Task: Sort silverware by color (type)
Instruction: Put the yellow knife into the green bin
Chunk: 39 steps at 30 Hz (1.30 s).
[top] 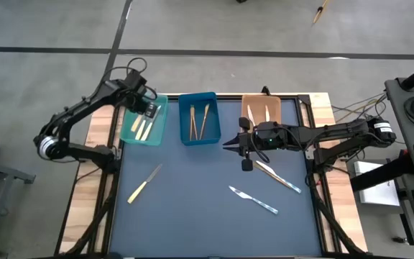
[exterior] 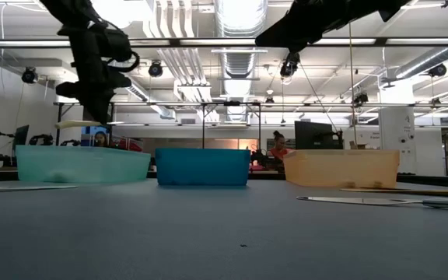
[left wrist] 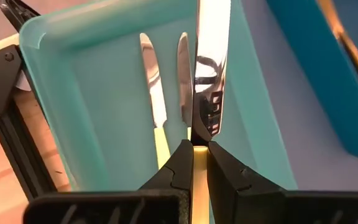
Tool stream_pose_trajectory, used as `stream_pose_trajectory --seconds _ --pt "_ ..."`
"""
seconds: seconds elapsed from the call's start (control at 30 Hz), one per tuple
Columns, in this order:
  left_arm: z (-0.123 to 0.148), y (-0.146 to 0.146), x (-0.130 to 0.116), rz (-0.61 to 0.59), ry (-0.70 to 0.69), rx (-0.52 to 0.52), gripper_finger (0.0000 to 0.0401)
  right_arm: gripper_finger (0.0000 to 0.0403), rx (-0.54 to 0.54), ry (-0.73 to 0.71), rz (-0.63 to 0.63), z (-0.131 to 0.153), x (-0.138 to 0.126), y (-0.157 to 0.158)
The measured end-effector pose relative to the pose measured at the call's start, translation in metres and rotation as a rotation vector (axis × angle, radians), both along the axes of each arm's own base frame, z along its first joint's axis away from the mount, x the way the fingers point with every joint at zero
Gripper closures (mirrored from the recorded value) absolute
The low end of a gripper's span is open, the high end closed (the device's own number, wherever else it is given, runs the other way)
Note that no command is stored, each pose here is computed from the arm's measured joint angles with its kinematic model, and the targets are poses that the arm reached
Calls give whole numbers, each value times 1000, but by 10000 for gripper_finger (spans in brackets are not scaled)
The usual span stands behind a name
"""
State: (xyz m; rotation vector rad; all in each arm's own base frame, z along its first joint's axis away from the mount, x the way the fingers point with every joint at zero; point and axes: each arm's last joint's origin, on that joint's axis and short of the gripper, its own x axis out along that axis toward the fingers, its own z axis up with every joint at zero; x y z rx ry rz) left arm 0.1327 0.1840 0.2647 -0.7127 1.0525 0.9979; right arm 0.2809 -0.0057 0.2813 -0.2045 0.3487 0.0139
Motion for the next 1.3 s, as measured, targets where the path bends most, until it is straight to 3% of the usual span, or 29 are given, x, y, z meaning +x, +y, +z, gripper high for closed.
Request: stream_pose_trajectory --seconds 0.43,1.3 --pt "-36 10 2 -22 125 -145 395 360 16 33 -6 -3 -1 0" --pt "-47 18 -5 50 102 -127 395 360 26 47 -10 -4 -2 0"
